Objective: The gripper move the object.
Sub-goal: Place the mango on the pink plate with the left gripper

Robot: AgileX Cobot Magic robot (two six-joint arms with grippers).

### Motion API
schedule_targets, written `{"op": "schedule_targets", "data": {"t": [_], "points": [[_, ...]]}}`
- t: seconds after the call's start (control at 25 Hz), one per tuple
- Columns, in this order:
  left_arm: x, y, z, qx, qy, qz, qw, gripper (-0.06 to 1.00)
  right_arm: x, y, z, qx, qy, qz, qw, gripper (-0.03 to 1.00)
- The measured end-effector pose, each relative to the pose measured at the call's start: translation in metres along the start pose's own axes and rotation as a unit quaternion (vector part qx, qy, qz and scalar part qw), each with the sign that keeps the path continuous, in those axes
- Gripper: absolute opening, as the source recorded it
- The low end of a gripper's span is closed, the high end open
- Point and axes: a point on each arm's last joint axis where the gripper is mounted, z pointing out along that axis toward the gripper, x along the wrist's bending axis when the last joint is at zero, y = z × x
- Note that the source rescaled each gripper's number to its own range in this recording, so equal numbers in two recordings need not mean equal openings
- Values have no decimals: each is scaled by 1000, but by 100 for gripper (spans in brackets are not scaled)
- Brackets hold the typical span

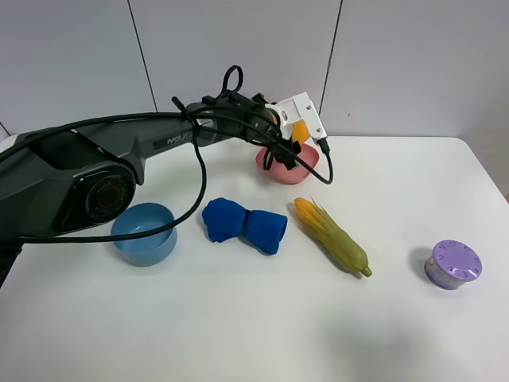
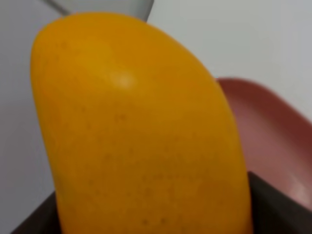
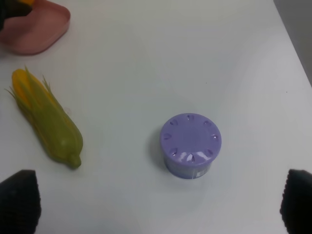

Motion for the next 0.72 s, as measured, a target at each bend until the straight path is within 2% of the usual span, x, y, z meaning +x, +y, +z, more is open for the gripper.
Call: {"op": "schedule_targets", "data": {"t": [0.24,0.72], "points": [[0,-5,0,21,-11,-37,999,1,0,0,0,0,0,0,1000,100],[-5,-11,-1,55,-32,-43,997,1,0,0,0,0,0,0,1000,100]]}}
